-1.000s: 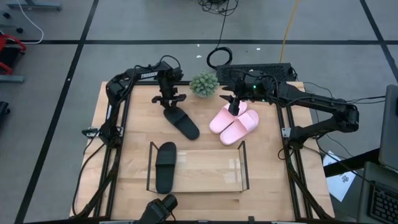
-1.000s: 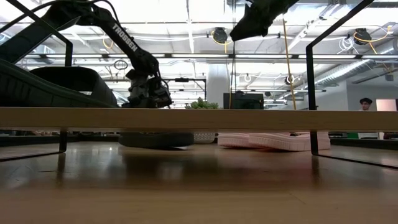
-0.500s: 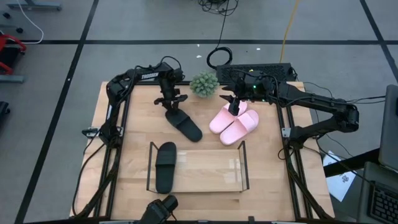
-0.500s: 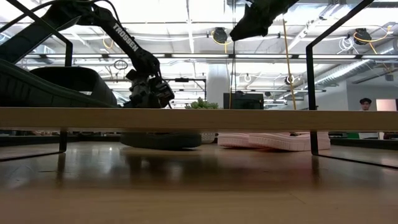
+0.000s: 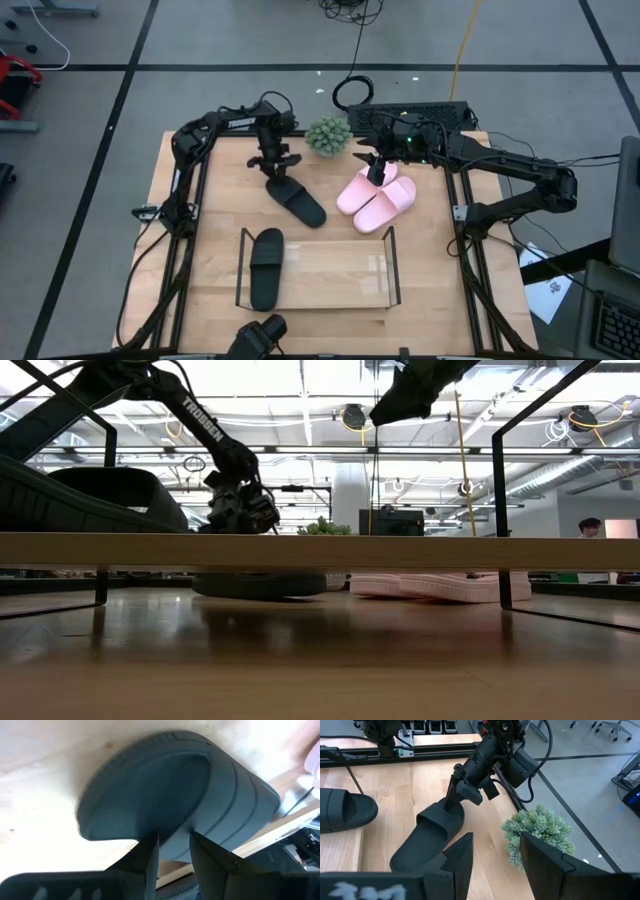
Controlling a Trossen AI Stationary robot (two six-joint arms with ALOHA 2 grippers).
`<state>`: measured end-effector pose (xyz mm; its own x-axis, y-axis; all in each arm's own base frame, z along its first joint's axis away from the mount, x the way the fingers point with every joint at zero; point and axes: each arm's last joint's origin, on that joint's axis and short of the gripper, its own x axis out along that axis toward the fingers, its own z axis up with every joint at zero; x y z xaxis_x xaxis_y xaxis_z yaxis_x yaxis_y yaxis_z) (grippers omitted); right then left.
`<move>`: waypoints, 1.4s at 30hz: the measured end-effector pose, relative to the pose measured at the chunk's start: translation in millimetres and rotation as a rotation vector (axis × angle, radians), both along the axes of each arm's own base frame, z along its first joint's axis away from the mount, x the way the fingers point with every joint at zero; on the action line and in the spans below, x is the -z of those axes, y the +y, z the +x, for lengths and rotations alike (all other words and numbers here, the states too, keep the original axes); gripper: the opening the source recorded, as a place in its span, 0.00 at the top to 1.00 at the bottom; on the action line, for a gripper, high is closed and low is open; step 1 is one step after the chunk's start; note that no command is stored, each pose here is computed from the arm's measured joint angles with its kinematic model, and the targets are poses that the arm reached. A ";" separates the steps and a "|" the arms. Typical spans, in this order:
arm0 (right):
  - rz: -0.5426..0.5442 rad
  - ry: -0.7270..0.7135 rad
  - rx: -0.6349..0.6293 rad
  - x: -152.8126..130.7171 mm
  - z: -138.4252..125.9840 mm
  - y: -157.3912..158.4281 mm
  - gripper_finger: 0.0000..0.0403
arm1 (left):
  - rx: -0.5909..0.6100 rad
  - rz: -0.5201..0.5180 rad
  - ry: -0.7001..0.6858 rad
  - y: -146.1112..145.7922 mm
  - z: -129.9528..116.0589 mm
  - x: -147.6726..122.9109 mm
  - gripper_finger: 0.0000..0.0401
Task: Pick and place slides into the shelf
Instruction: Put the black slipper on the shelf
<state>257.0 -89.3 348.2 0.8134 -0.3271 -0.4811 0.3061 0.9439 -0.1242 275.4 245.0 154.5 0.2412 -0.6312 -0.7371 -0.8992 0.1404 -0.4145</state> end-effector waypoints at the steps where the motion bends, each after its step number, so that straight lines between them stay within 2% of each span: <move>1: 0.000 0.000 -0.002 0.0 0.2 0.5 0.62 | 0.001 0.002 0.001 0.3 -0.2 0.1 0.72; 12: 0.000 0.001 -0.019 0.1 1.6 4.7 0.62 | 0.000 -0.011 0.002 -3.7 0.4 4.4 0.72; 18: 0.000 0.003 -0.019 0.3 1.5 4.8 0.62 | -0.015 -0.074 -0.085 -10.6 5.3 10.0 0.72; 34: 0.016 0.036 -0.016 3.3 -0.2 5.3 0.62 | 0.003 -0.105 -0.205 -18.2 18.1 9.5 0.72; 42: 0.015 0.034 -0.016 3.2 -0.1 5.3 0.62 | 0.020 -0.102 -0.208 -23.2 22.8 9.7 0.72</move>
<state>256.9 -84.0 345.0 0.8015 -0.3064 -0.5135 0.2863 0.9506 -0.1202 298.2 221.8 144.8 0.3681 -0.7061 -0.6049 -0.7902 0.1053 -0.6038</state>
